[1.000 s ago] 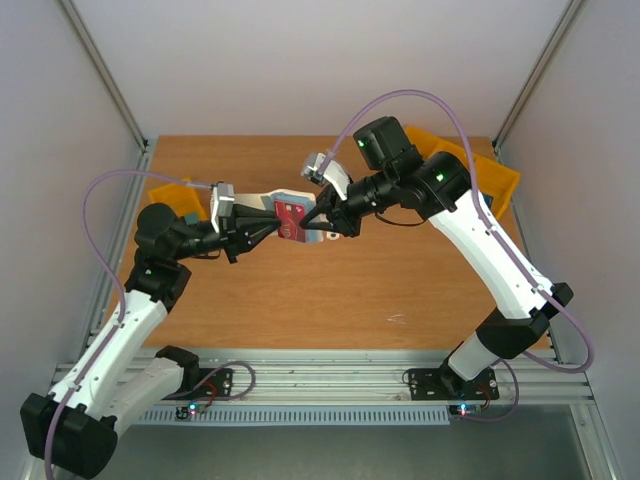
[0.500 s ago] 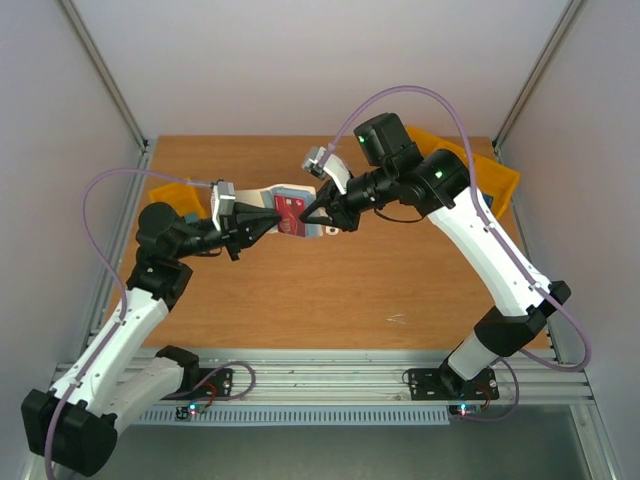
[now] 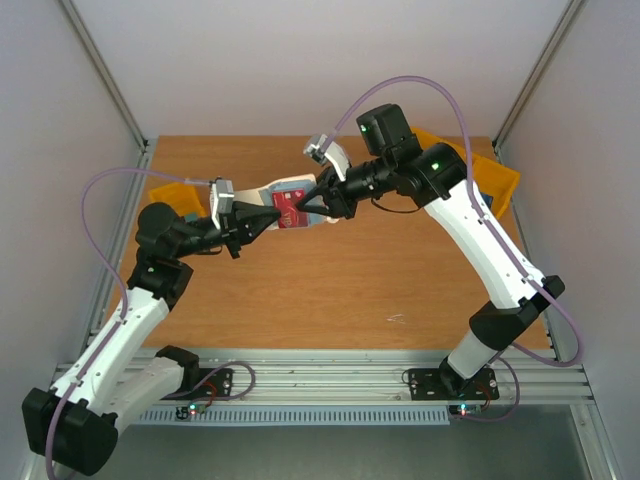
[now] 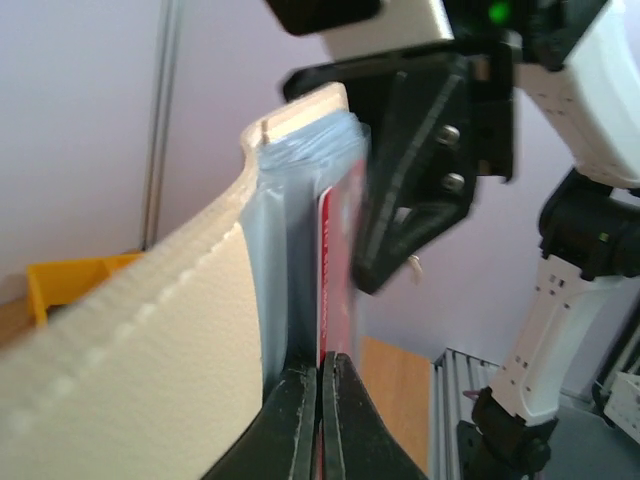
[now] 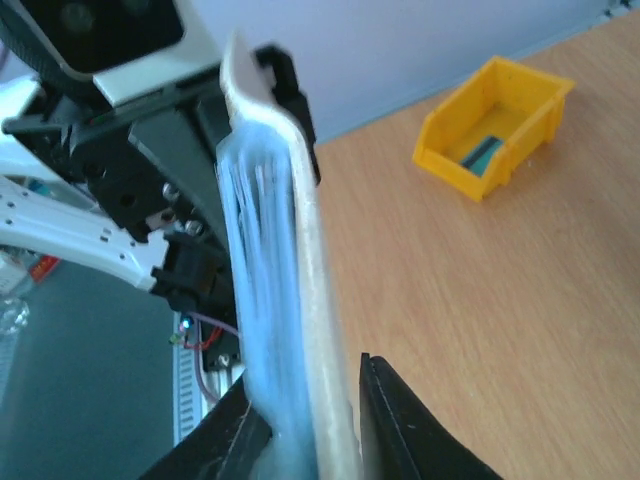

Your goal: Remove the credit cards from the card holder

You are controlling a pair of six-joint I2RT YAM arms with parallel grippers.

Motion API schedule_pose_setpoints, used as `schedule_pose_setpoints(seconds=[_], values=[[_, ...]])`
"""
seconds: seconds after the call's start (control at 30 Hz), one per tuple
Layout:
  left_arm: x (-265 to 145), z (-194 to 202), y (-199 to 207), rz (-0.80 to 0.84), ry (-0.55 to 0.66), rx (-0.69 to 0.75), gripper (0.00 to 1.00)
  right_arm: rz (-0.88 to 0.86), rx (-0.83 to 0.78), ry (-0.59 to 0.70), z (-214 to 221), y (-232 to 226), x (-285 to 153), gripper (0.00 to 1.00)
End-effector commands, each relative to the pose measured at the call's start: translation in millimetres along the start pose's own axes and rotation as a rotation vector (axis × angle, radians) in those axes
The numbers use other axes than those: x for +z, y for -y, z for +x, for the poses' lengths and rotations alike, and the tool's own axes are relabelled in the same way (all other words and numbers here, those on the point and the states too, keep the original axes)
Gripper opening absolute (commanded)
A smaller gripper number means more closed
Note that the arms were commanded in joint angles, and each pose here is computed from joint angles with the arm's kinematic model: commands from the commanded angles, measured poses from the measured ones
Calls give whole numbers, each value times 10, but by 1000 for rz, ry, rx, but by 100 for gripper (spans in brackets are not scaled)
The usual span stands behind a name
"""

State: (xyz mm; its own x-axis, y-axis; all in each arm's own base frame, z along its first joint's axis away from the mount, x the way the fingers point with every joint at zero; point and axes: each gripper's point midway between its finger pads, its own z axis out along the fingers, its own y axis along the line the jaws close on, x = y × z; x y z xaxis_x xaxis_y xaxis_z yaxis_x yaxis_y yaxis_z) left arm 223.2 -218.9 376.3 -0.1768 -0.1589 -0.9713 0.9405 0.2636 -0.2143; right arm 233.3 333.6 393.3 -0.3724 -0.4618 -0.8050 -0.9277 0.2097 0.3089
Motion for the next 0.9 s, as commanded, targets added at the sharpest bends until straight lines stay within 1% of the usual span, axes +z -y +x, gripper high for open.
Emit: schedule_pose_setpoints(seconds=[0.0, 0.1, 0.23, 0.4, 0.53, 0.6, 0.67, 0.7, 0.77, 0.87], values=[[-9, -191, 306, 113, 34, 57, 0, -110, -70, 164, -330, -37, -86, 26], [-28, -214, 284, 98, 41, 41, 0, -117, -85, 181, -278, -74, -182, 34], [-31, -239, 272, 90, 46, 27, 0, -173, -84, 178, -217, -166, -245, 44], [-45, -271, 258, 83, 51, 25, 0, -190, -52, 171, -154, -124, -328, 45], [-55, -279, 252, 79, 54, 22, 0, -187, -19, 159, -106, -66, -354, 51], [-54, -276, 247, 79, 53, 21, 0, -208, 0, 154, -97, -61, -323, 52], [-53, -277, 253, 82, 53, 24, 0, -223, 17, 155, -102, -54, -302, 52], [-53, -279, 251, 82, 53, 26, 0, -222, 21, 156, -105, -38, -294, 51], [-54, -281, 252, 82, 53, 26, 0, -228, 28, 161, -117, -35, -283, 47], [-50, -291, 248, 80, 56, 26, 0, -245, 31, 168, -127, -55, -278, 37]])
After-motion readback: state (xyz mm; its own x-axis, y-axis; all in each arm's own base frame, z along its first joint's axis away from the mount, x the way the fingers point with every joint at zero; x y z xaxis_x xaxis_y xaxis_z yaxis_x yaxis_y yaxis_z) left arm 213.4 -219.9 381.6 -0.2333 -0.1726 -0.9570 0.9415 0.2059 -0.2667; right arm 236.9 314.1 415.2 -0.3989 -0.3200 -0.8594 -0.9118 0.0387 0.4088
